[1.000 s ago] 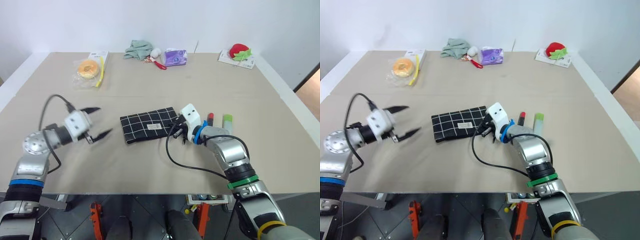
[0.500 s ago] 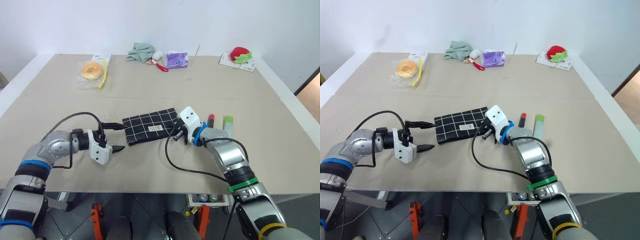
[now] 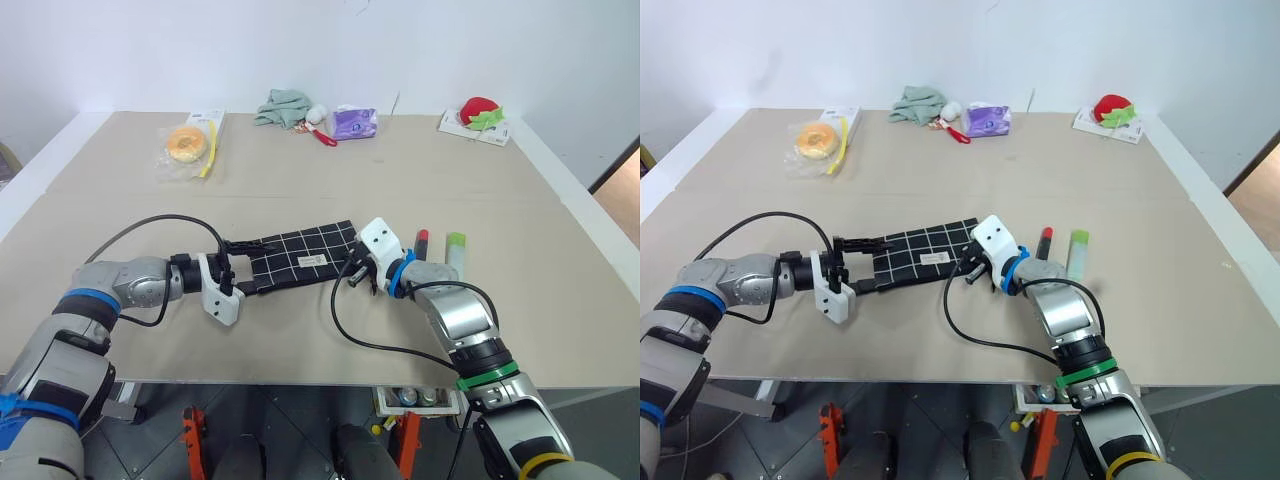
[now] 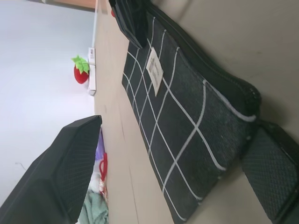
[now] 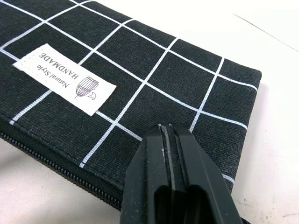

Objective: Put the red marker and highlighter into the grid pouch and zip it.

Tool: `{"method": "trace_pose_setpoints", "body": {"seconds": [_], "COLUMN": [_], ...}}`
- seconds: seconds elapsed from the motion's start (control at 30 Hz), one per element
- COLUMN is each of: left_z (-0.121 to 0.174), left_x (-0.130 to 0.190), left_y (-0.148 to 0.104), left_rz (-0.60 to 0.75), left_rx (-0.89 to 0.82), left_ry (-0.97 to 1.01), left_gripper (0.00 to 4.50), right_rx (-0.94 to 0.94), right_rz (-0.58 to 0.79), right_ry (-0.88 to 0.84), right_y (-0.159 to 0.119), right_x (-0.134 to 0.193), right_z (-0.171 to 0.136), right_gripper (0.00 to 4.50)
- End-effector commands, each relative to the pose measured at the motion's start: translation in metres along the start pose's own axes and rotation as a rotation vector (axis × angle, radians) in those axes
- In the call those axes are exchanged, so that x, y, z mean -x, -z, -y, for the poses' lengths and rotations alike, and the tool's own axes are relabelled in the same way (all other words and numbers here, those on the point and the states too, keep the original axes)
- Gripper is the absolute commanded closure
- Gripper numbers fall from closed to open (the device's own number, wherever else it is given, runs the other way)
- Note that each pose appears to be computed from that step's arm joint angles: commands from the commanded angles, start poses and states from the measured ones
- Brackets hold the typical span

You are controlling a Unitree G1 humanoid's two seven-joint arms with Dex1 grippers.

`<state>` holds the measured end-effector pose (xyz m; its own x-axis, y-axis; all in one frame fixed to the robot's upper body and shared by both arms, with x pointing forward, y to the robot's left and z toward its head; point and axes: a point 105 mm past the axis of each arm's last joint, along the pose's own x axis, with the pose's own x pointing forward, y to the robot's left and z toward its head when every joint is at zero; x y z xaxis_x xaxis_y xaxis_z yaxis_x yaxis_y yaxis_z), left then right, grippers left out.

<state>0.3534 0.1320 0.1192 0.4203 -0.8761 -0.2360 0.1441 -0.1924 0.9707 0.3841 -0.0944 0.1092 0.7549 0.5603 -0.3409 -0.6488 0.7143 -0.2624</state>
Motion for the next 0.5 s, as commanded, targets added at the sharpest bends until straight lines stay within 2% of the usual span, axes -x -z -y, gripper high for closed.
{"method": "trace_pose_setpoints", "body": {"seconds": [0.03,0.1,0.13,0.17,0.27,0.33,0.37,0.43,0.5], "left_z": [0.0125,0.0124,0.0117,0.0113,0.0113,0.0118,0.0117,0.0120,0.0123], "left_x": [-0.0092,-0.0115,-0.0121,-0.0123,-0.0122,-0.0119,-0.0118,-0.0113,-0.0107], "left_y": [-0.0009,-0.0009,-0.0010,-0.0009,0.0004,0.0014,0.0017,0.0021,0.0018], "left_rz": [0.006,0.009,0.011,0.012,0.007,0.003,0.001,-0.001,0.001], "left_rx": [0.002,0.012,0.017,0.018,0.023,0.025,0.027,0.032,0.041], "left_ry": [0.059,0.054,0.048,0.048,0.051,0.056,0.056,0.059,0.060], "left_gripper": [0.00,0.00,0.52,0.79,2.38,2.97,3.66,4.47,4.47], "right_rx": [-0.004,-0.005,-0.005,-0.005,-0.005,-0.005,-0.005,-0.005,-0.005], "right_rz": [-0.020,-0.018,-0.017,-0.016,-0.014,-0.013,-0.012,-0.011,-0.009], "right_ry": [-0.018,-0.015,-0.015,-0.015,-0.017,-0.018,-0.018,-0.019,-0.018], "right_y": [0.0054,0.0045,0.0044,0.0040,0.0037,0.0035,0.0034,0.0031,0.0026], "right_x": [-0.0001,0.0002,0.0003,0.0005,0.0011,0.0012,0.0013,0.0012,0.0011], "right_z": [-0.0058,-0.0056,-0.0057,-0.0059,-0.0068,-0.0071,-0.0072,-0.0072,-0.0070], "right_gripper": [4.45,4.45,4.50,4.50,4.50,4.50,4.50,4.50,4.50]}}
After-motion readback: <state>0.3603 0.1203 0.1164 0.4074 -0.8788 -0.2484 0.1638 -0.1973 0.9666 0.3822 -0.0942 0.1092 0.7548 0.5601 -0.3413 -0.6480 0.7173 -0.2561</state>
